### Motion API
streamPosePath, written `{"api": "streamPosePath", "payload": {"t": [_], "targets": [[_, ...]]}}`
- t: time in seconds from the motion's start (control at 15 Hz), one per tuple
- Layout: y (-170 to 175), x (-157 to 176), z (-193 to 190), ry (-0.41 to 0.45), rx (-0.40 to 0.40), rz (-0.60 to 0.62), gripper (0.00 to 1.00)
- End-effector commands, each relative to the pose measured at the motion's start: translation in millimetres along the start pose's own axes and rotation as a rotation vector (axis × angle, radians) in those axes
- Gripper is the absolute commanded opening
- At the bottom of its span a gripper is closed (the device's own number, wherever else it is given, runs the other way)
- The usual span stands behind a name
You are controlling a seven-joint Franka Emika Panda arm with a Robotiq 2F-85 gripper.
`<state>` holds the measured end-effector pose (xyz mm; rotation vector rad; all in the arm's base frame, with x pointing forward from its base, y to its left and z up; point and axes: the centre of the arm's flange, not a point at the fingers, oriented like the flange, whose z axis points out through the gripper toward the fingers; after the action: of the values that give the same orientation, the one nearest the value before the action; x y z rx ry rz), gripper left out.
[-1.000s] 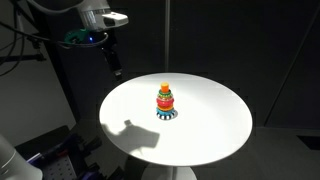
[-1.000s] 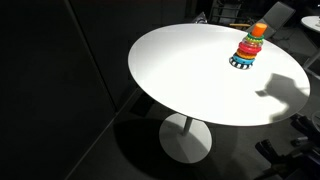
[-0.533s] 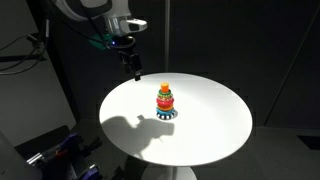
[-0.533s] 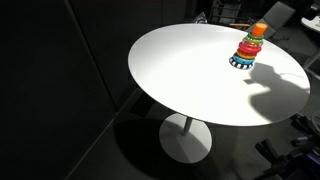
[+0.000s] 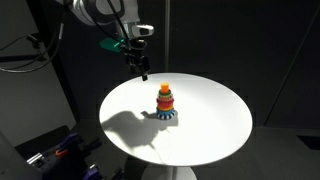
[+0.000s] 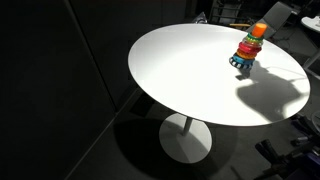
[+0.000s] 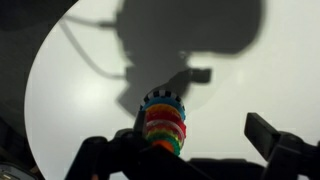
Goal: Take the green rings off the stack and put them on the table
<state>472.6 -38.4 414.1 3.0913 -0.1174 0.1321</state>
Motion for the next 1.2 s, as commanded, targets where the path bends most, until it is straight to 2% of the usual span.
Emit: {"api": "streamPosePath", "payload": {"t": [0.0, 0.33, 0.87, 1.13], "targets": [[0, 0, 0, 0.000, 0.000, 0.000, 1.00], [6, 2, 22, 0.006, -0.017, 0.059, 1.00], [20, 18, 61, 0.127, -0.013, 0.134, 1.00], [26, 30, 76, 0.144, -0.008, 0.145, 1.00]]}}
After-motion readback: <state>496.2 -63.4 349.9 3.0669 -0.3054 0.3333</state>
